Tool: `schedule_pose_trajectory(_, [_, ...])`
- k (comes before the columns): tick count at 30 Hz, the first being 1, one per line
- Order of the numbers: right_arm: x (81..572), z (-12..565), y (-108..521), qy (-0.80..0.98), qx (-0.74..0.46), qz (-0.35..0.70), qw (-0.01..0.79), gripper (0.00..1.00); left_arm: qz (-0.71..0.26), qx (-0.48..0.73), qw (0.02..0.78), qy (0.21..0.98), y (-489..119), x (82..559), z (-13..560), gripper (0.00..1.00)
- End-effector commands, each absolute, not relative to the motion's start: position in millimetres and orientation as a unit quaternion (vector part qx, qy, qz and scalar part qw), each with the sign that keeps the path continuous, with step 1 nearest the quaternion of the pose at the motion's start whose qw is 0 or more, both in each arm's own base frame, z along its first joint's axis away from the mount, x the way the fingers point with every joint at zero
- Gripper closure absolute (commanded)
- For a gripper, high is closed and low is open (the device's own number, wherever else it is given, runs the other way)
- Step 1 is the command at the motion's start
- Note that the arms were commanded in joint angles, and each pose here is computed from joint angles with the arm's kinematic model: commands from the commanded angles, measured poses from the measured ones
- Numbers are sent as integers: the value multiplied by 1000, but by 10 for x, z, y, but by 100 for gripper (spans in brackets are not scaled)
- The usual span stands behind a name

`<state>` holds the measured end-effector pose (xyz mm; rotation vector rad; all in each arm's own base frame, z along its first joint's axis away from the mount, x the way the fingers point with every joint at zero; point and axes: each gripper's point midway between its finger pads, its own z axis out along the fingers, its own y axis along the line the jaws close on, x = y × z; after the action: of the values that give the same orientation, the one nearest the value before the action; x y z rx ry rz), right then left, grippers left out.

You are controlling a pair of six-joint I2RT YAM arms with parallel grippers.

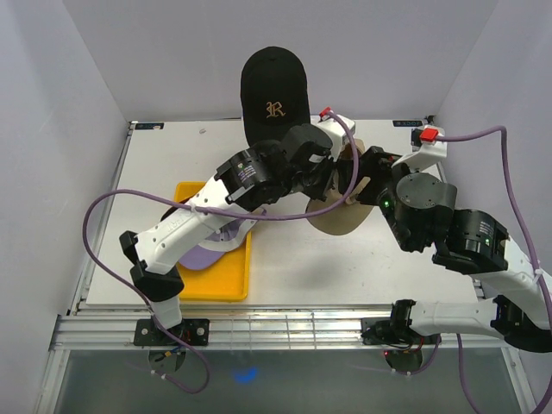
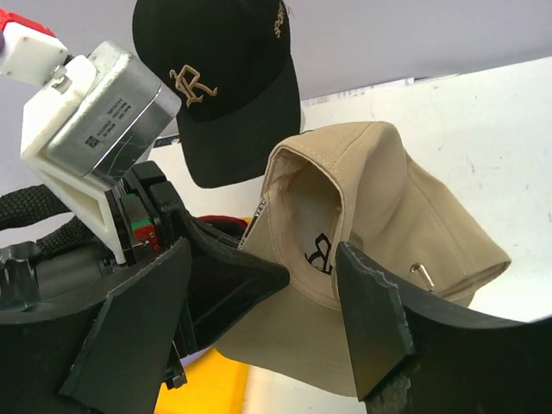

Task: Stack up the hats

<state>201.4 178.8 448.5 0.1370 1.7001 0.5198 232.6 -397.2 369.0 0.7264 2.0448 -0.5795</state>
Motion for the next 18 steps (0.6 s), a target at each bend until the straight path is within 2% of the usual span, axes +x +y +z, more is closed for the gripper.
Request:
schedule_pose_trajectory(1, [2006, 4589, 1900, 728, 117, 289, 610, 27, -278, 278, 465, 794, -3944, 2215, 4040, 100])
schedule_pose_trajectory(9, [2064, 4533, 1855, 724, 151, 319, 593, 35, -308, 264, 483, 776, -3835, 2086, 4159, 100])
schedule_pose_trajectory(15, [2017, 4371, 1993, 739, 109, 323, 581, 40, -269, 206, 496, 800, -3675, 2303, 4213, 100])
schedule_pose_trajectory(18, [1963, 4269, 1930, 734, 81, 325, 591, 40, -251, 183, 472, 825, -3575, 2454, 4174, 100])
